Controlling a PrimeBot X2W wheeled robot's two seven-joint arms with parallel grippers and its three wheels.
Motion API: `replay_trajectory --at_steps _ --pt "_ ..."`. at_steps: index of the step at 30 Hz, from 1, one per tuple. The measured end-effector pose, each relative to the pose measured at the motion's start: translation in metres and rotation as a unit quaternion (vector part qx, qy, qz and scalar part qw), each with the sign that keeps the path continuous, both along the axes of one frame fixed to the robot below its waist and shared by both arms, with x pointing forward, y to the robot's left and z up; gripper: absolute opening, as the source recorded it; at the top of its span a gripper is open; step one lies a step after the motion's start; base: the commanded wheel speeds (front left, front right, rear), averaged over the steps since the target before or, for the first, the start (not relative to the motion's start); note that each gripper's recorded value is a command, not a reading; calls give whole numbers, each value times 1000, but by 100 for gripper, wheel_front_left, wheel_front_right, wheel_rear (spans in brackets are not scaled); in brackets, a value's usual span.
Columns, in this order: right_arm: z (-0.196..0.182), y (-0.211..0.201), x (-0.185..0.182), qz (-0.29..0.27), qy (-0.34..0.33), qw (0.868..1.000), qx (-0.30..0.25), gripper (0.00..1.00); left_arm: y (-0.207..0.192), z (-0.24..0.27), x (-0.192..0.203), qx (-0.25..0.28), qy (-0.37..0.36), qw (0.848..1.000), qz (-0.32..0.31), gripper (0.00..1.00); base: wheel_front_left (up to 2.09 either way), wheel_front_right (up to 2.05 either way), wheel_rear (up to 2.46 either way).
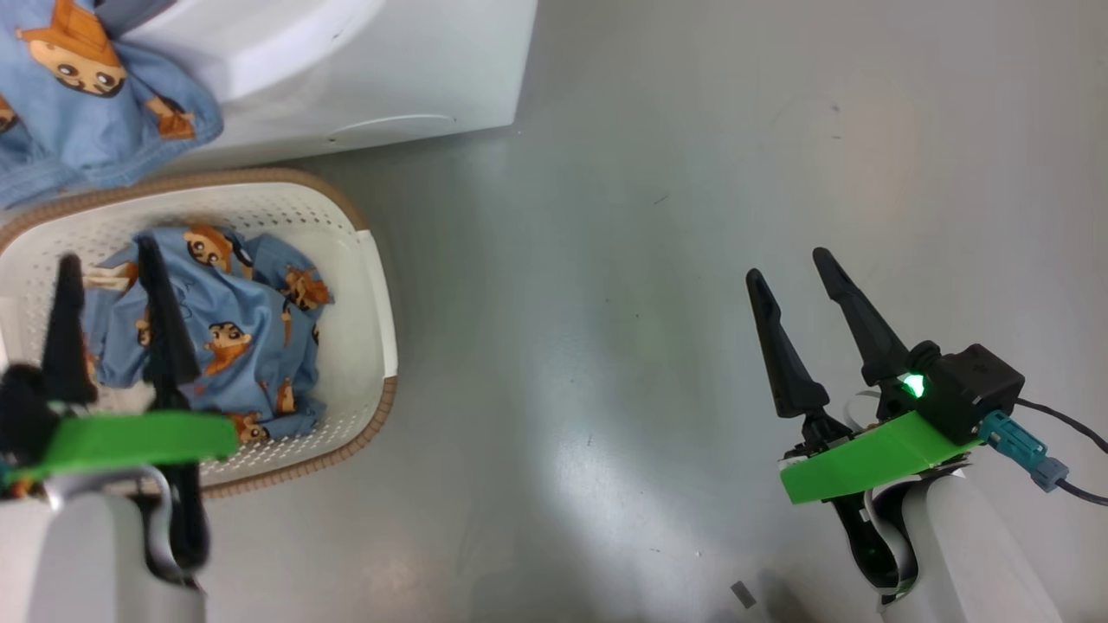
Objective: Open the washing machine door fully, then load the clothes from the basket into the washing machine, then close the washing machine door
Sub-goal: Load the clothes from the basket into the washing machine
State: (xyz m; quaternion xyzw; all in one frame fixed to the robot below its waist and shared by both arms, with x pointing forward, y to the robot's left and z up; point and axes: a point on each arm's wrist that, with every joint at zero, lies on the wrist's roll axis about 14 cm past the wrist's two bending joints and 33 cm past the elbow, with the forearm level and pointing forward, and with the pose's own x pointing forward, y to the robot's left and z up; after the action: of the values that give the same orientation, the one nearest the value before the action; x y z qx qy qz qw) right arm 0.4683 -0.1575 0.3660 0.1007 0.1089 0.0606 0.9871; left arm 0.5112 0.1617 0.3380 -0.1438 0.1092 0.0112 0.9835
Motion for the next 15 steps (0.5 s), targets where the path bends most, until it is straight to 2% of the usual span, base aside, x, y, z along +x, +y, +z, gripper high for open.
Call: replay_trajectory --at_steps 9,15 --pt "0 -6 -3 -10 3 1000 1 100 -1 -14 34 6 9 1000 -9 100 0 0 0" --pt "-5 -9 -4 -18 10 1000 3 100 13 -29 51 10 28 1000 2 100 0 0 0"
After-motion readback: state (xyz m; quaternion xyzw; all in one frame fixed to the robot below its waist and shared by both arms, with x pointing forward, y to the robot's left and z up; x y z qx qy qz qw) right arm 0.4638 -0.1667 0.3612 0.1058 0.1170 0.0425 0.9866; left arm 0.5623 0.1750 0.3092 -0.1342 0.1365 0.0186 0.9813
